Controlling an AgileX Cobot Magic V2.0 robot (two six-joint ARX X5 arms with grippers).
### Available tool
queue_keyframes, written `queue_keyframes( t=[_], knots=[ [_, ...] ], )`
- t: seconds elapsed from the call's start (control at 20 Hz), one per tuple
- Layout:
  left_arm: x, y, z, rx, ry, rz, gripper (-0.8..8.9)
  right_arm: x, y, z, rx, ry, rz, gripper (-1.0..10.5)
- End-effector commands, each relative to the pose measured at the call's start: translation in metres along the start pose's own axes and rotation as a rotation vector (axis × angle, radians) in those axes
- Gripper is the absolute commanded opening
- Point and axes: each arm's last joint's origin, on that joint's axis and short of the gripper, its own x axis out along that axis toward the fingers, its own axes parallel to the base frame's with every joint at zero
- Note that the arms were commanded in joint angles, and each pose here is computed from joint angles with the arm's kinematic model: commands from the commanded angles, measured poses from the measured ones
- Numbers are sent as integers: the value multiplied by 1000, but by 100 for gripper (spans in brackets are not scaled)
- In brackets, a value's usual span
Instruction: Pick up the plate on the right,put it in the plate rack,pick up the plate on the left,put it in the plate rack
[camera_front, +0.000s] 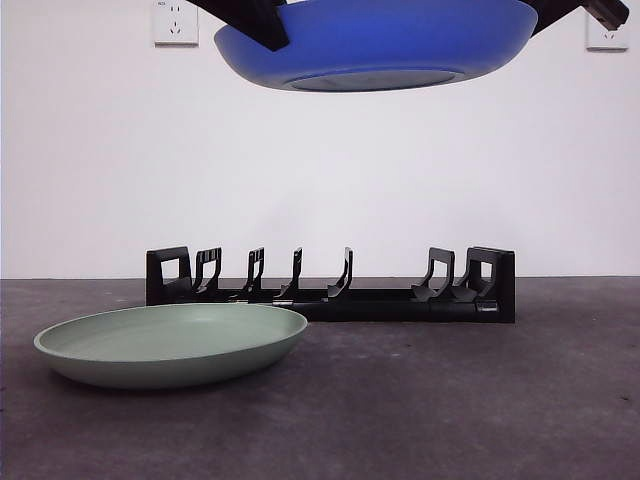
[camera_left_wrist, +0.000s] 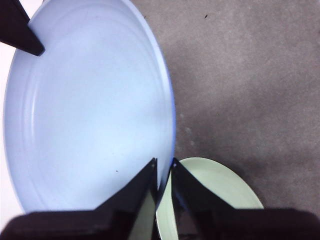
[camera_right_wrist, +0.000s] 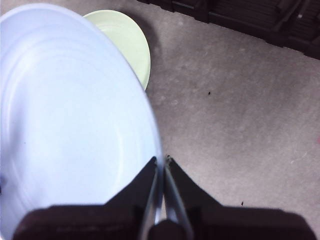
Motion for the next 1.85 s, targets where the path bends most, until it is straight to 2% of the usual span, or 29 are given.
queue_keyframes(
  t=[0.05,0.1,0.2,0.3,0.5,0.65,0.75,0.9,0.95,1.05,1.2,1.25,1.45,1.6,1.85],
  knots=[
    [-2,3,0,-72,2,30,-8,-2,0,2,1,-21,-8,18],
    [-2,3,0,-77,2,30,-8,-2,0,3,-4,-32,-7,85],
    [-2,3,-1,-78,3,28,-8,-3,1,5,-14,-58,-7,306],
    [-2,3,-1,-84,4,24,-8,-9,3,10,-28,-95,-7,418],
    [-1,3,0,-160,-44,-11,-8,-38,14,22,-62,-210,-25,419],
    [1,9,-4,-279,-115,-33,-8,-77,25,28,-85,-353,-167,419],
    [3,20,-9,-396,-183,-6,-8,-107,33,25,-91,-464,-272,419],
    [4,48,-25,-644,-348,78,-9,-137,44,9,-99,-557,-321,418],
    [3,60,-34,-754,-424,99,-8,-141,45,2,-97,-545,-329,417],
    [2,78,-54,-907,-533,139,-8,-142,45,-7,-94,-491,-333,415],
    [5,95,-83,-1059,-605,176,-9,-137,44,-12,-95,-413,-332,415],
    [8,100,-95,-1098,-626,177,-9,-134,43,-12,-99,-401,-305,415],
    [33,109,-129,-1203,-601,212,-9,-123,43,-12,-112,-350,-178,414],
    [57,113,-155,-1256,-612,161,-9,-118,42,-14,-107,-317,-166,414],
    [96,117,-183,-1321,-561,101,-9,-104,36,-14,-95,-262,-167,415]
  ],
)
